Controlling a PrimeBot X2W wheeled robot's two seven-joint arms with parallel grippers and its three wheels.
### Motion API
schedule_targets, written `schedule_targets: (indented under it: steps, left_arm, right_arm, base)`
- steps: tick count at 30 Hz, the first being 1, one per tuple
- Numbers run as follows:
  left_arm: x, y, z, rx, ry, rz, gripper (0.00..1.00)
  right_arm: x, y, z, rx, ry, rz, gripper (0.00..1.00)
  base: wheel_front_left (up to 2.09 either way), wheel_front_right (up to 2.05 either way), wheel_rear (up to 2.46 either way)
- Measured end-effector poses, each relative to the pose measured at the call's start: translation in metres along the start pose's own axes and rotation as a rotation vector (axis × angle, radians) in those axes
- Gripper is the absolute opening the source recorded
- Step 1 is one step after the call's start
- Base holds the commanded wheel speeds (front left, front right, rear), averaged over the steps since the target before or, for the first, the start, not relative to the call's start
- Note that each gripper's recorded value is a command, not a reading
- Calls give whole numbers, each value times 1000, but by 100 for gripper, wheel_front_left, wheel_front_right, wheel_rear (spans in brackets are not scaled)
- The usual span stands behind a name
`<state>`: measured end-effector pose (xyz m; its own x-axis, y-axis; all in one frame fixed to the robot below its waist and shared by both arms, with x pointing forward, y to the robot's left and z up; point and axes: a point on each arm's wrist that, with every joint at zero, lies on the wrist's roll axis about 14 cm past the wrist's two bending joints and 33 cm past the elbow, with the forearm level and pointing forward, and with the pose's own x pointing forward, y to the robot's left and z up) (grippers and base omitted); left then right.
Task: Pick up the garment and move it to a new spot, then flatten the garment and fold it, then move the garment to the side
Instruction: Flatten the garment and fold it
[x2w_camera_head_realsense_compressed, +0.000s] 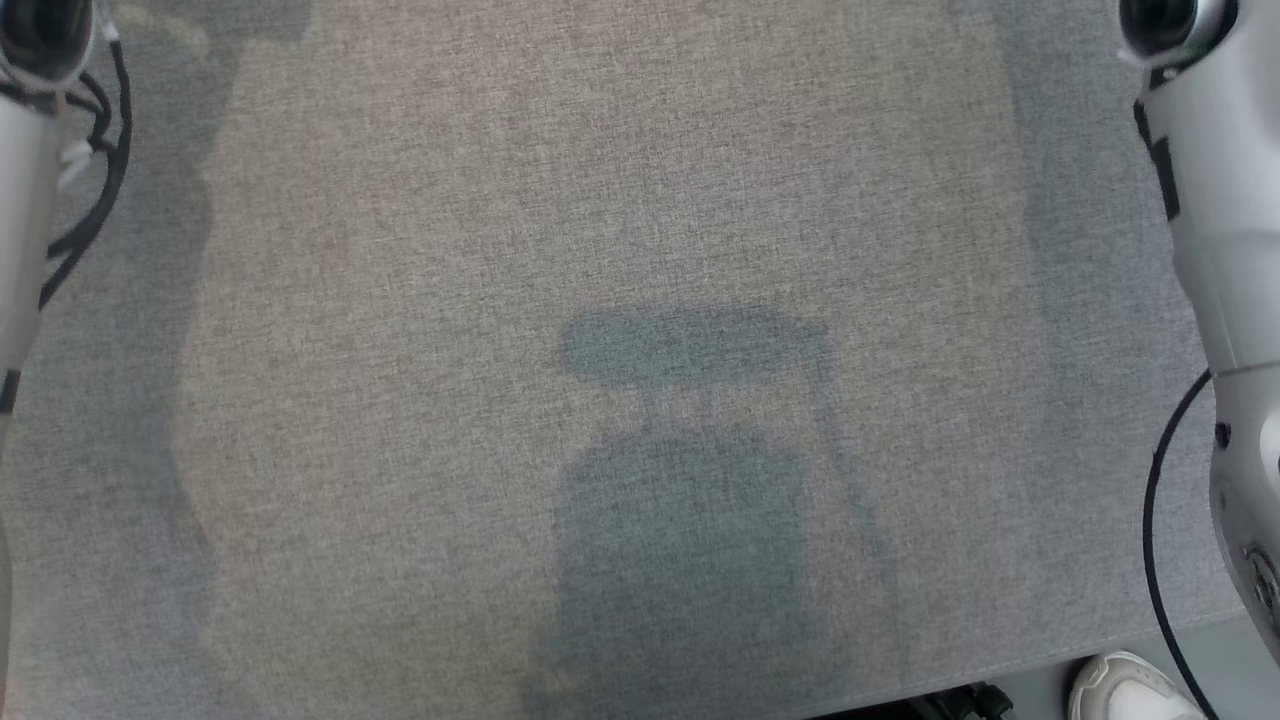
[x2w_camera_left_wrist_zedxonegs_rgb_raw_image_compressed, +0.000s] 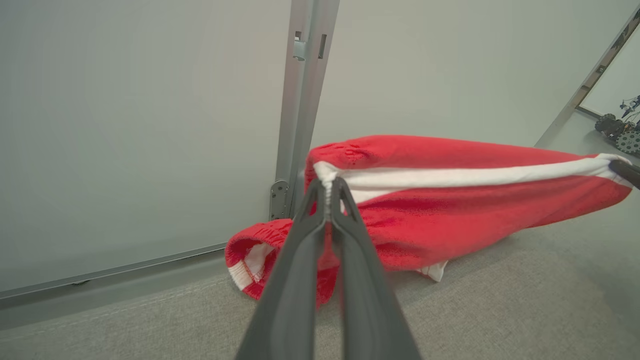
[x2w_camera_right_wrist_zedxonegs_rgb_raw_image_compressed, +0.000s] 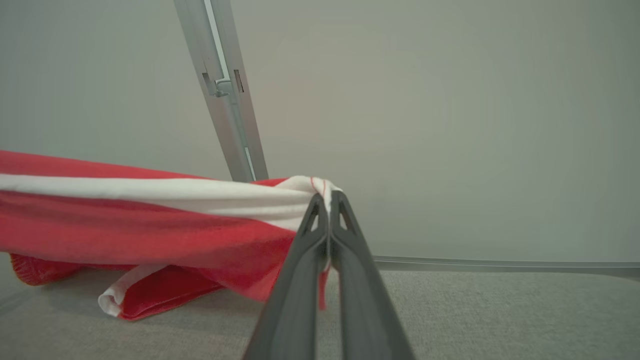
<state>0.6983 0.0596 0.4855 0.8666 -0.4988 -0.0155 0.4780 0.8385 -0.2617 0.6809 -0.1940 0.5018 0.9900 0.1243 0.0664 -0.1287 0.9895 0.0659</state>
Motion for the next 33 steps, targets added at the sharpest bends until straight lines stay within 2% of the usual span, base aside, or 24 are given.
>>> schedule_targets:
  steps: [5,8,18,23,33]
  left_arm:
    - [-36,-1,-38,-15,79,-21,0]
    - [-56,-9,-46,-22,88,-44,0]
    - [-147,-48,-91,-10,211,-87,0]
    - [-199,-68,-100,-22,255,-44,0]
    - [-294,-109,-114,-167,298,96,0]
  right_arm:
    - [-37,-3,-43,27,108,9,0]
    - [-59,-2,-57,36,151,23,0]
    - [-134,9,-74,80,239,66,0]
    - [-180,19,-76,80,287,101,0]
    - [-269,14,-77,69,369,80,0]
  base:
    - [0,0,0]
    - [0,0,0]
    - [0,0,0]
    - [0,0,0]
    - [0,0,0]
